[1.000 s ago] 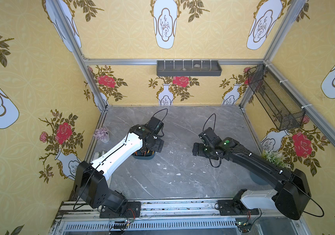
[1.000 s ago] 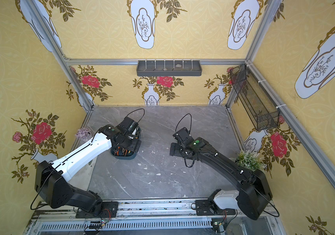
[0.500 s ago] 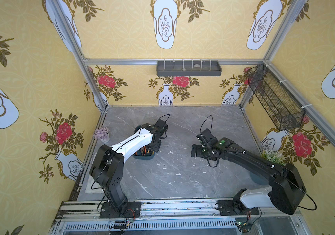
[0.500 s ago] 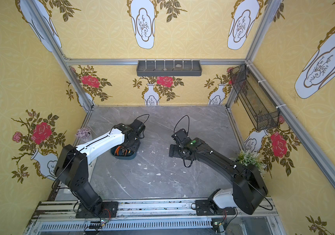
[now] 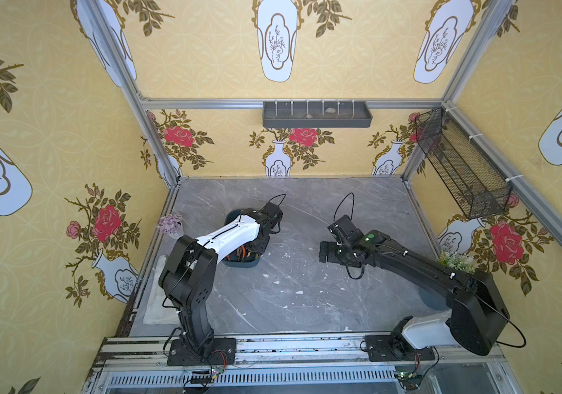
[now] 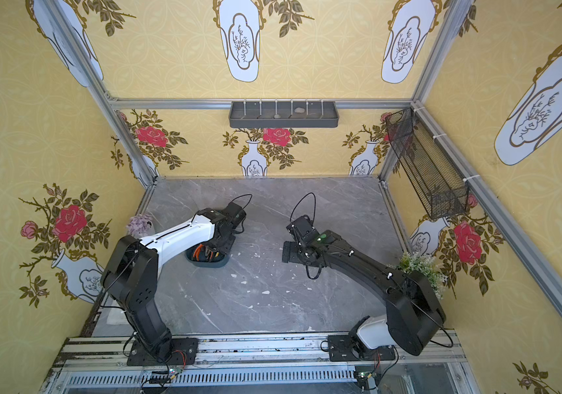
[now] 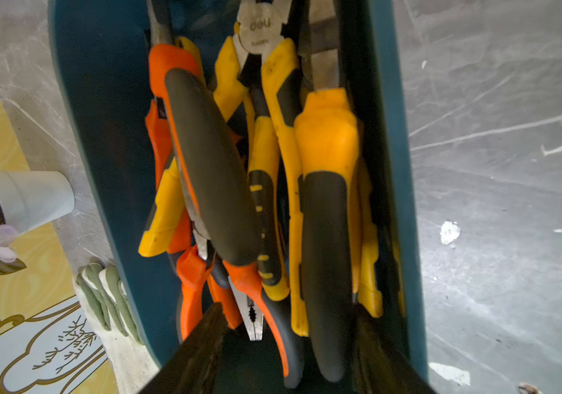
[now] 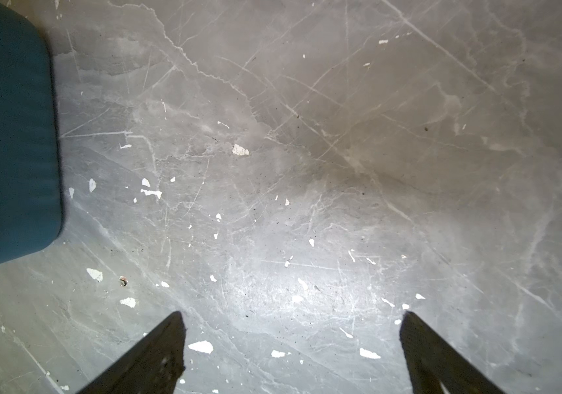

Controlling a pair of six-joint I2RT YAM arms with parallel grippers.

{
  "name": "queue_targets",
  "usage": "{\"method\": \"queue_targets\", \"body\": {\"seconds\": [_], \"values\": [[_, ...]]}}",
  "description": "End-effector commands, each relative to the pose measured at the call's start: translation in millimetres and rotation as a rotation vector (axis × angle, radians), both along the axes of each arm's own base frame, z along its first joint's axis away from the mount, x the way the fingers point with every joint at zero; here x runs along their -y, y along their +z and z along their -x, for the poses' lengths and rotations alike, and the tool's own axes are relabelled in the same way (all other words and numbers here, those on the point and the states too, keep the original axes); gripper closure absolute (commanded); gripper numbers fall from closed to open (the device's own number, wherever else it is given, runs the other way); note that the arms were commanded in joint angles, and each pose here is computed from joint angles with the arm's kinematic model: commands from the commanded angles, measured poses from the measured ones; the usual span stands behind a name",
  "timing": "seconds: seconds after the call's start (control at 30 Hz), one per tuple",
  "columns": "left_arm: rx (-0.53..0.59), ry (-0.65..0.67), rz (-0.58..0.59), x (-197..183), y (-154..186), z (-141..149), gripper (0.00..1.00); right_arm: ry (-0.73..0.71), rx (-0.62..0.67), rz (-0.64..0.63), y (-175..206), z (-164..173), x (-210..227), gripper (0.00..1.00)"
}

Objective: Take the pliers out of the storage box
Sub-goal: Pick up the pliers from the storage box.

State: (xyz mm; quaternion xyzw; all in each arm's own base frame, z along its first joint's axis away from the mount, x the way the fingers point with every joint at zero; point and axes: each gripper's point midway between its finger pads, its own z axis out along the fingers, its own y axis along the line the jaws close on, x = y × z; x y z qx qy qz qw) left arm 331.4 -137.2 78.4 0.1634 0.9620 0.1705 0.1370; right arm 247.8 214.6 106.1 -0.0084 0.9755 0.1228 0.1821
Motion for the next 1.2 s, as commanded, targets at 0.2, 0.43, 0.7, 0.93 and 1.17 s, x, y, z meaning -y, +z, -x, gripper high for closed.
{"method": "queue_targets", "body": {"seconds": [0.2, 0.43, 0.7, 0.93, 1.17], "values": [[-0.005, 0.014, -0.016, -3.0, -9.4, -1.4, 0.60, 0.020, 0.027, -0.005, 5.6, -8.4, 1.6, 0.02], [-0.020, 0.022, -0.039, -5.9, -17.5, -0.4, 0.65, 0.031, 0.029, -0.015, 6.1, -10.6, 1.4, 0.03], [-0.014, 0.022, -0.043, -6.8, -13.9, -1.9, 0.82, 0.039, 0.026, -0.019, 5.5, -13.8, 0.6, 0.01], [-0.014, 0.013, -0.041, -3.5, -9.9, -7.0, 0.97, 0.039, 0.022, -0.027, 4.5, -15.9, -2.7, 0.01], [0.030, 0.021, -0.054, -9.9, 18.0, -9.2, 1.00, 0.048, 0.021, -0.022, 2.6, -19.3, -5.9, 0.00]]}}
